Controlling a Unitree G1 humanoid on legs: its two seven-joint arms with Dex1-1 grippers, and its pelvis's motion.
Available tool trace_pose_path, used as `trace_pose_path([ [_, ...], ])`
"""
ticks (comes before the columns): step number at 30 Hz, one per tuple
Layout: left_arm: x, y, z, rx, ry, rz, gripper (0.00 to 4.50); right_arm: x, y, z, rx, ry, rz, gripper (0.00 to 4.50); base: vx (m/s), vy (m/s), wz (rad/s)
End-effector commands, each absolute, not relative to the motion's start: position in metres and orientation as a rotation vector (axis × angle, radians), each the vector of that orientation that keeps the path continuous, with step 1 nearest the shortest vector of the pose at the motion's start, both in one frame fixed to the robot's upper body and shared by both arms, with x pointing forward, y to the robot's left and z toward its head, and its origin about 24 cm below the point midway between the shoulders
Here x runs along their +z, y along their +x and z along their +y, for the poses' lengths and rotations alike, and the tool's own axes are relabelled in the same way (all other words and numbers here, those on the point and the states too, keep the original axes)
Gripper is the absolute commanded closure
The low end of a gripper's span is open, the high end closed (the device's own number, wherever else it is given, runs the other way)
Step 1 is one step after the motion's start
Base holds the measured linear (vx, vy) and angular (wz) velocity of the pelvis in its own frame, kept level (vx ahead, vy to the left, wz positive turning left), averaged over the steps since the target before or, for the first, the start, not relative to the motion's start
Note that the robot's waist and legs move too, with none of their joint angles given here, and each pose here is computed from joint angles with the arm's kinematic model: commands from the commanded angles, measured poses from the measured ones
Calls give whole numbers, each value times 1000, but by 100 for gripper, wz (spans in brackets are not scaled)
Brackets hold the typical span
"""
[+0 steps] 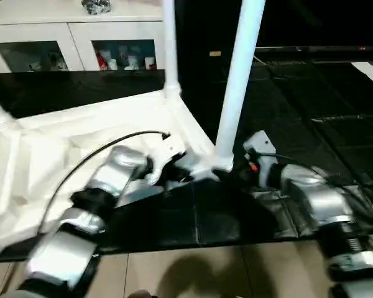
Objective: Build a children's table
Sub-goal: Rotate leg to tighten
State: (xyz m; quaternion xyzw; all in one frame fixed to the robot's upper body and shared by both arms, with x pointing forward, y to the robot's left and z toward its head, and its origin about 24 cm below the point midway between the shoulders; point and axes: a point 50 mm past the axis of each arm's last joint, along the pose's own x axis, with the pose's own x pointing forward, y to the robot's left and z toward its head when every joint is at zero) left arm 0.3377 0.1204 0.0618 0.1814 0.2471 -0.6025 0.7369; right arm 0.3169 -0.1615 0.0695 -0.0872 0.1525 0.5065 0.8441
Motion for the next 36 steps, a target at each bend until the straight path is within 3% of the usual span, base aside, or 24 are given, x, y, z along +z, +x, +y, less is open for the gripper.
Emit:
trace_pose_path([
  [1,70,332,113,-1498,496,512,450,79,310,-160,1224,-209,290,6,0,0,0],
  [6,67,324,120,-1620,567,539,450,82,300,-165,1404,-257,341,6,0,0,0],
  [13,68,319,123,-1710,607,550,450,80,298,-163,1483,-278,377,6,0,0,0],
  [26,68,318,124,-1745,634,551,450,73,299,-155,1516,-287,376,123,0,0,0],
  [36,67,318,123,-1743,633,547,450,69,299,-152,1524,-301,381,176,0,0,0],
])
